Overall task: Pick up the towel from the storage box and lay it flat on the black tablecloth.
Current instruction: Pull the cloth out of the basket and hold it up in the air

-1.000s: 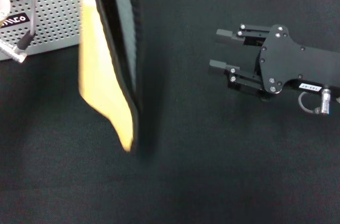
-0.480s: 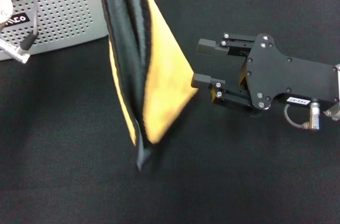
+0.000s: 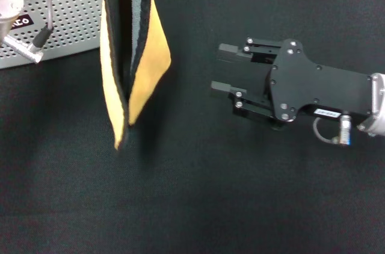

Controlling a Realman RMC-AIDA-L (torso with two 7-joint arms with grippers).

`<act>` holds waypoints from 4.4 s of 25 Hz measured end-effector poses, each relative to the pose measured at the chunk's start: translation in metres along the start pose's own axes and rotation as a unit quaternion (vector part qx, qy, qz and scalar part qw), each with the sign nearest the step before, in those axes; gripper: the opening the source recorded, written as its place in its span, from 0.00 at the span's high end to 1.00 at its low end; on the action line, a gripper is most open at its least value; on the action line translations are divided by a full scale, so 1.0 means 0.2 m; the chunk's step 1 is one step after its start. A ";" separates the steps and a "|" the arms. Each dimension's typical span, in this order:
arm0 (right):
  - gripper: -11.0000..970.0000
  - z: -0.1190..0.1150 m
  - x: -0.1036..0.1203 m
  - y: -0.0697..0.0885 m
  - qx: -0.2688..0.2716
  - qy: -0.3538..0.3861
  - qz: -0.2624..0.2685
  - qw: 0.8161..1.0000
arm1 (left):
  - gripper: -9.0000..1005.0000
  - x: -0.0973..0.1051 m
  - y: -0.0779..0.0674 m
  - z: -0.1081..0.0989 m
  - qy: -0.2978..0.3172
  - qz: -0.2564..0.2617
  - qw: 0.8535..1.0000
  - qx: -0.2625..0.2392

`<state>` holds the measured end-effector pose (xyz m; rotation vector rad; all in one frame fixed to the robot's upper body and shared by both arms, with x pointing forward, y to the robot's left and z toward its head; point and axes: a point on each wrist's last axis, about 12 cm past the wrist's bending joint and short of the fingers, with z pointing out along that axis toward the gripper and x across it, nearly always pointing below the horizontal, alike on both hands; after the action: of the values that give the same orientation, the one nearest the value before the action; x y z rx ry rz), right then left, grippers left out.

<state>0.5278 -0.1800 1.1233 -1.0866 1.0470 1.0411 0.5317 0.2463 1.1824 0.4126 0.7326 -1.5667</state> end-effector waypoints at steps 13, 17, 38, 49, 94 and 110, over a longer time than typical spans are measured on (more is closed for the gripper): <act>0.50 0.11 0.03 0.03 0.000 0.013 0.022 1.000 | 0.99 0.03 0.04 0.01 -0.009 0.023 0.999 -0.027; 0.50 0.11 0.01 0.04 0.004 0.003 0.018 1.000 | 0.99 0.03 0.04 0.00 -0.010 0.031 0.999 -0.033; 0.26 0.13 0.05 0.07 0.012 0.013 0.022 1.000 | 0.99 0.03 0.07 0.00 -0.016 0.065 0.996 -0.057; 0.13 0.09 0.11 0.02 0.055 0.037 0.026 0.997 | 0.99 0.05 0.07 0.04 -0.029 0.055 0.997 -0.042; 0.14 0.18 0.18 0.10 0.069 0.043 0.021 0.996 | 0.99 0.11 0.06 0.09 -0.066 0.034 0.997 -0.029; 0.15 0.04 0.20 0.11 0.140 0.036 0.022 0.989 | 0.99 0.12 0.04 0.06 -0.064 0.027 0.997 -0.033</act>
<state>0.5156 -0.1633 1.0822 -0.8804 1.2386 0.8637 0.5384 0.2206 1.1751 0.2777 0.6671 -1.4987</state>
